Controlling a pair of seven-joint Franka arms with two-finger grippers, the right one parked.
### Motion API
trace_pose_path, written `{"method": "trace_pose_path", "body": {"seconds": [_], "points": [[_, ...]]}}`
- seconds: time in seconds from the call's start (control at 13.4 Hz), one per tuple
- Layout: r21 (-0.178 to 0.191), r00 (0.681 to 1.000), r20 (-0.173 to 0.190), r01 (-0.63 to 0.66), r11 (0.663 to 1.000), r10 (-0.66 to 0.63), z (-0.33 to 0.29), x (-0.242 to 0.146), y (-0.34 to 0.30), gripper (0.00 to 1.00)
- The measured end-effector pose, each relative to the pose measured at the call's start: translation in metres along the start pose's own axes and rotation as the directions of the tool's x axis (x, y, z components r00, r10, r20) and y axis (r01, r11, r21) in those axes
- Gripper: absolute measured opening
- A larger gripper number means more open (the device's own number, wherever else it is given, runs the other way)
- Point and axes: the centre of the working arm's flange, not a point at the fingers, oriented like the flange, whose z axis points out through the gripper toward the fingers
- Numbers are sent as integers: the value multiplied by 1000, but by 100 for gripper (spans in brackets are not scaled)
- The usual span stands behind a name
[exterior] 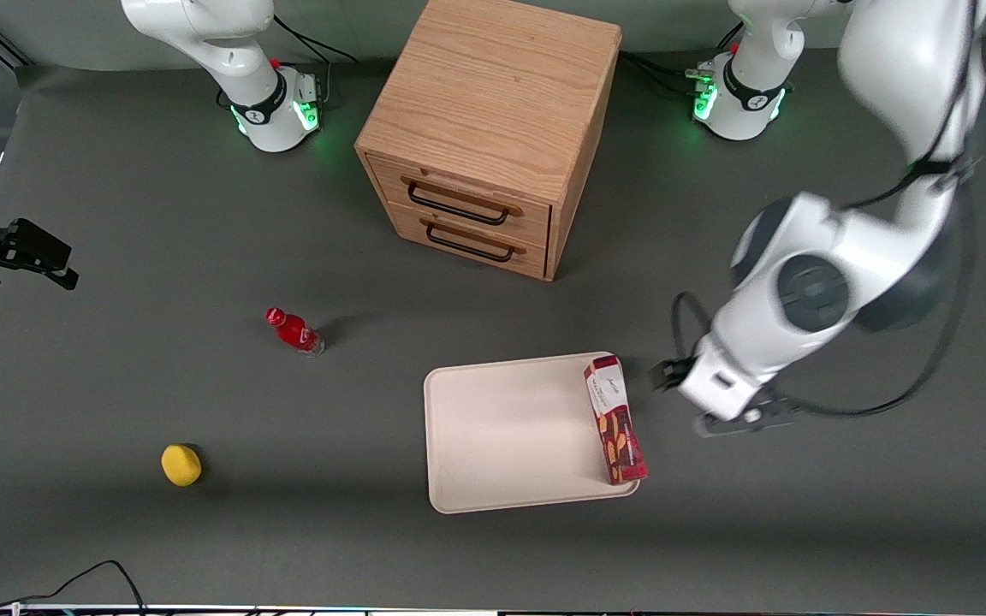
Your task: Place red cookie box on tray
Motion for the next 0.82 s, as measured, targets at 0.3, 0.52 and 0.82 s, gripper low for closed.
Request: {"method": "trace_pose_path", "body": {"seconds": [0.3, 0.52, 0.82], "points": [[-11, 992, 96, -84, 996, 85, -97, -31, -134, 100], [-2, 987, 125, -106, 994, 105, -111, -67, -174, 100], [-6, 988, 112, -107, 994, 107, -124, -123, -212, 100]]}}
